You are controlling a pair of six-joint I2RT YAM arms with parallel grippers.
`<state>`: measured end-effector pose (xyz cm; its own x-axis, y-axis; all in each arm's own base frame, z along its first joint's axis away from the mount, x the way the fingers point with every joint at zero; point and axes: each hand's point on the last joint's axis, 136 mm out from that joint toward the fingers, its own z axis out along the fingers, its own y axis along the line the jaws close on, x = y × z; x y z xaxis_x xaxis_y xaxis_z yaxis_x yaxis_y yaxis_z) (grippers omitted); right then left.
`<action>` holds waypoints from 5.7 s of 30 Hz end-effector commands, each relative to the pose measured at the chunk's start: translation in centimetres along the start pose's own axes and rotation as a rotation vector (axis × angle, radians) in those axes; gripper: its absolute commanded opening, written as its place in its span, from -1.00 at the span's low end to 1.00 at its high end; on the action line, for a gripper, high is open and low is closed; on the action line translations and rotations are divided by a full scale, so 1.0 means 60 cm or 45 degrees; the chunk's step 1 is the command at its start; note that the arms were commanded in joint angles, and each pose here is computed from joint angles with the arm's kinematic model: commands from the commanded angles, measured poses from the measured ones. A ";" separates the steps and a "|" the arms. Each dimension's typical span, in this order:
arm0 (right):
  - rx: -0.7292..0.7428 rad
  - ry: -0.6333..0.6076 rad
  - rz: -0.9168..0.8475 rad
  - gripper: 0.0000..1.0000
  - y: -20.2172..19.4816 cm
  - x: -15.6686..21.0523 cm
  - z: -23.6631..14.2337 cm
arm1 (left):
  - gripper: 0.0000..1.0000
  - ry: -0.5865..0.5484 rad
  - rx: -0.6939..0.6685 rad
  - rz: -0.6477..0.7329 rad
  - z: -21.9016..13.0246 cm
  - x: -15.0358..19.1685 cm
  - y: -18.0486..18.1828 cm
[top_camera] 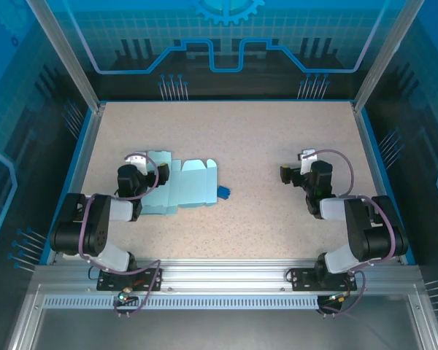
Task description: Fold the paper box
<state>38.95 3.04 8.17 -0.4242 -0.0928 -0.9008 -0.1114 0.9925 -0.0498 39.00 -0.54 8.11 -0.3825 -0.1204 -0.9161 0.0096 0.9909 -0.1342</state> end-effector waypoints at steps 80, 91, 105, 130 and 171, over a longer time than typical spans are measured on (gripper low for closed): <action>-0.870 0.866 0.309 -0.23 0.555 0.009 0.080 | 0.97 0.357 0.163 -0.554 -0.129 -0.103 -0.139; -1.022 0.698 0.418 -1.00 0.580 -0.097 0.061 | 0.97 0.299 0.185 -0.571 -0.143 -0.139 -0.144; -1.050 0.405 0.184 -1.00 0.416 -0.288 -0.104 | 0.95 -0.076 0.451 -0.447 -0.186 -0.372 -0.207; -0.915 -0.164 0.647 -1.00 0.149 -0.449 -0.272 | 0.94 0.221 0.808 -0.503 -0.013 -0.280 -0.339; -0.928 -0.166 0.774 -1.00 0.148 -0.447 -0.236 | -0.68 0.050 1.150 -0.506 -0.005 -0.377 -0.335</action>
<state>36.21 13.54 38.07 -0.5157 0.4675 -0.7180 -0.4512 0.5642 0.6914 48.27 -17.57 30.39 -0.5790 -0.4548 -0.6767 0.4957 0.4627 -0.7350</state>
